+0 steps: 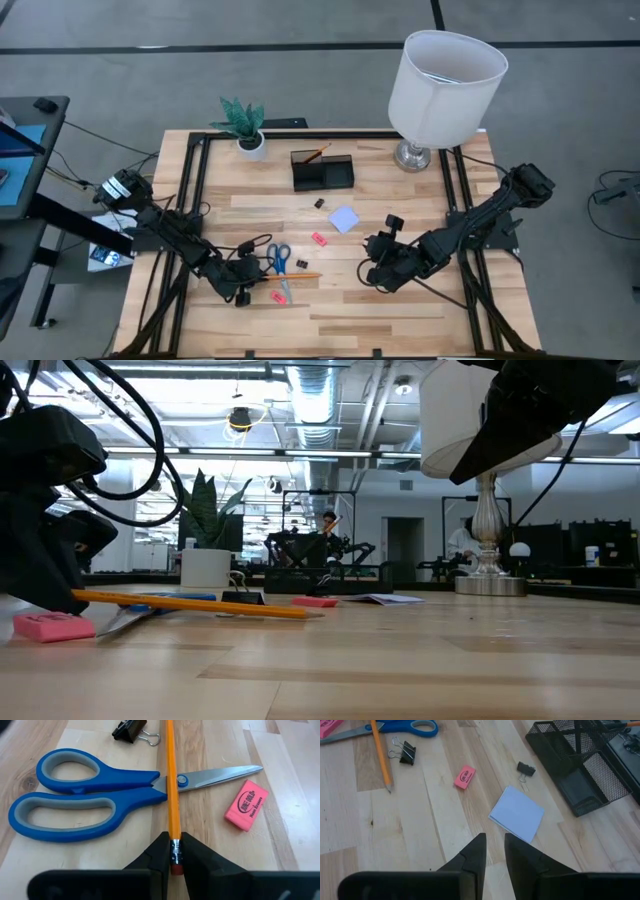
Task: Pick and place office supplies into organizer
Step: Put the yellow pencil into the black desk organizer
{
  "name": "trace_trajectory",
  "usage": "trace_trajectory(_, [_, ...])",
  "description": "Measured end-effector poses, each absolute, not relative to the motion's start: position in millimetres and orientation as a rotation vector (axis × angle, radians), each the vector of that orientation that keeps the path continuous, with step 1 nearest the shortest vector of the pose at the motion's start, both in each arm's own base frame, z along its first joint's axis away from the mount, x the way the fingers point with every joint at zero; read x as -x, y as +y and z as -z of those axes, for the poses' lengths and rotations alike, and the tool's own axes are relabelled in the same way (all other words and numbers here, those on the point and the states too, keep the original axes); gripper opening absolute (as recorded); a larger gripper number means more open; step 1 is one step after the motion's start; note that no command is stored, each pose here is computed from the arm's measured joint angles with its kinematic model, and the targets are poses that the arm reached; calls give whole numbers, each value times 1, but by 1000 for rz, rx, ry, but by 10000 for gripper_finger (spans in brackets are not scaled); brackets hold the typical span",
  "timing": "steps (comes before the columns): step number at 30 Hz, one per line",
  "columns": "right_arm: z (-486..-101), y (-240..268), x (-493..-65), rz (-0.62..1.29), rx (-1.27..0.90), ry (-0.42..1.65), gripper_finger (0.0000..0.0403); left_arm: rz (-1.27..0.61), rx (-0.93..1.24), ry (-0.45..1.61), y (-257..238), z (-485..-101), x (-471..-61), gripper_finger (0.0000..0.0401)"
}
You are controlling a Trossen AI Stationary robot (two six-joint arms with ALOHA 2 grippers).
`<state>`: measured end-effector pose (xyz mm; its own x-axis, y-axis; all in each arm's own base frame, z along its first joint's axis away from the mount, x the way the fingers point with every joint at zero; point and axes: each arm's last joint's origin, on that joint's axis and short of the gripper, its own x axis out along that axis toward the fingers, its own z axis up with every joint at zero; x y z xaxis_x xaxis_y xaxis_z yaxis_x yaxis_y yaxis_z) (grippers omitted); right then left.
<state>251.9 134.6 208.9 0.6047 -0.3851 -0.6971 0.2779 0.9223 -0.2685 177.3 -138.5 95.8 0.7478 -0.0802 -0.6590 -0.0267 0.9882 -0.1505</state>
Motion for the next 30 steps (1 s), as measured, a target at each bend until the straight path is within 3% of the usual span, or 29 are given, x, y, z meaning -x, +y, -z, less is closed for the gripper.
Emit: trace_trajectory(30, [-209, 135, -252, 379, 151, 841, 66, 50, 90, 642, -133, -122, -175, 29])
